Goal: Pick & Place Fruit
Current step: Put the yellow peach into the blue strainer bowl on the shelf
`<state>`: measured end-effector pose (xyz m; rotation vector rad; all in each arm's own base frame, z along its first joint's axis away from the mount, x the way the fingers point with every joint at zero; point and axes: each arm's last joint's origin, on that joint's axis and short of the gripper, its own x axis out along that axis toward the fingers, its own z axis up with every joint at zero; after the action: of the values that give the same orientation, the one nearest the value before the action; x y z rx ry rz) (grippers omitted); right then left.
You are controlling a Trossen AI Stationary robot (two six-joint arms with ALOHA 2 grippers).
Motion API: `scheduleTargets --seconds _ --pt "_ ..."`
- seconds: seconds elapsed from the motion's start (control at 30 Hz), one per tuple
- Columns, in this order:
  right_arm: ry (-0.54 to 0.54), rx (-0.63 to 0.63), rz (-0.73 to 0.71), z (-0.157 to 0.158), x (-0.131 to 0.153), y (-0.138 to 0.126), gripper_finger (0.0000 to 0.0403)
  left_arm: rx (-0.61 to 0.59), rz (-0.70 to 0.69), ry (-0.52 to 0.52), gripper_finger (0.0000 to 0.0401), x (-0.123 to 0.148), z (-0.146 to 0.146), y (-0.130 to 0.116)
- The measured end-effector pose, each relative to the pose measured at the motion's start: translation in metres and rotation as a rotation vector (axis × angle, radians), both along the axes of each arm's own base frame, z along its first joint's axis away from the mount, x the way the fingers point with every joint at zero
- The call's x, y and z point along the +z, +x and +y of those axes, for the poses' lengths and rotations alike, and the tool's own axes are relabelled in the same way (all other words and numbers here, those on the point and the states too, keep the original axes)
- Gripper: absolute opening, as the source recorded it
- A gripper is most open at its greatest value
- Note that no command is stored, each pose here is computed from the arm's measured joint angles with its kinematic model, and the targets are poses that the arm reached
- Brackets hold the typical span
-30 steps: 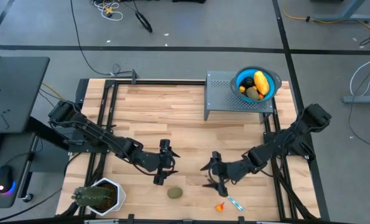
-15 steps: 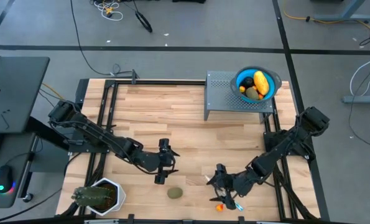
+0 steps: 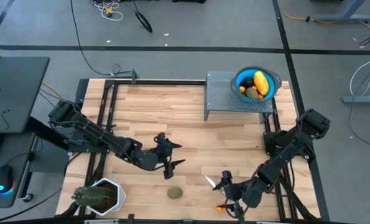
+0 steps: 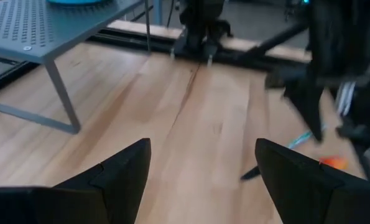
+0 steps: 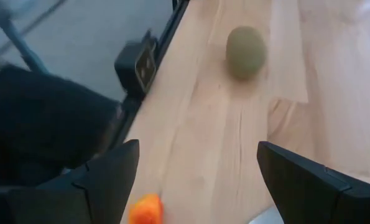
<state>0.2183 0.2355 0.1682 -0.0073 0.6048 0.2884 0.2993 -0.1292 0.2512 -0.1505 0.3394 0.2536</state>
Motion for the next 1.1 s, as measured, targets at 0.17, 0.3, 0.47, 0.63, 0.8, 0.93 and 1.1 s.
scheduleTargets --seconds 0.17,0.3,0.47,0.63,0.8,0.93,1.1 --pt "-0.054 0.074 0.043 0.011 -0.026 -0.001 0.0334 0.031 -0.064 -0.105 0.0295 0.004 -0.003 0.0" --pt "-0.037 0.143 0.033 0.023 -0.035 -0.006 0.0334 0.081 -0.095 -0.151 0.0295 0.005 -0.007 -0.002" --pt "-0.088 0.149 0.009 0.032 -0.037 -0.018 0.0334 0.136 -0.12 -0.159 0.0295 0.003 -0.013 -0.005" --pt "-0.142 0.127 -0.02 0.032 -0.04 -0.019 0.0334 0.171 -0.144 -0.159 0.0295 -0.014 -0.02 0.007" --pt "-0.194 0.155 -0.021 0.034 -0.05 -0.018 0.0334 0.157 -0.161 -0.157 0.0295 -0.036 -0.027 0.022" --pt "-0.202 0.16 -0.02 0.035 -0.058 -0.017 0.0334 0.14 -0.187 -0.169 0.0295 -0.04 -0.03 0.027" --pt "-0.204 0.164 -0.031 0.037 -0.062 -0.015 0.033 0.147 -0.206 -0.176 0.0295 -0.038 -0.03 0.027"
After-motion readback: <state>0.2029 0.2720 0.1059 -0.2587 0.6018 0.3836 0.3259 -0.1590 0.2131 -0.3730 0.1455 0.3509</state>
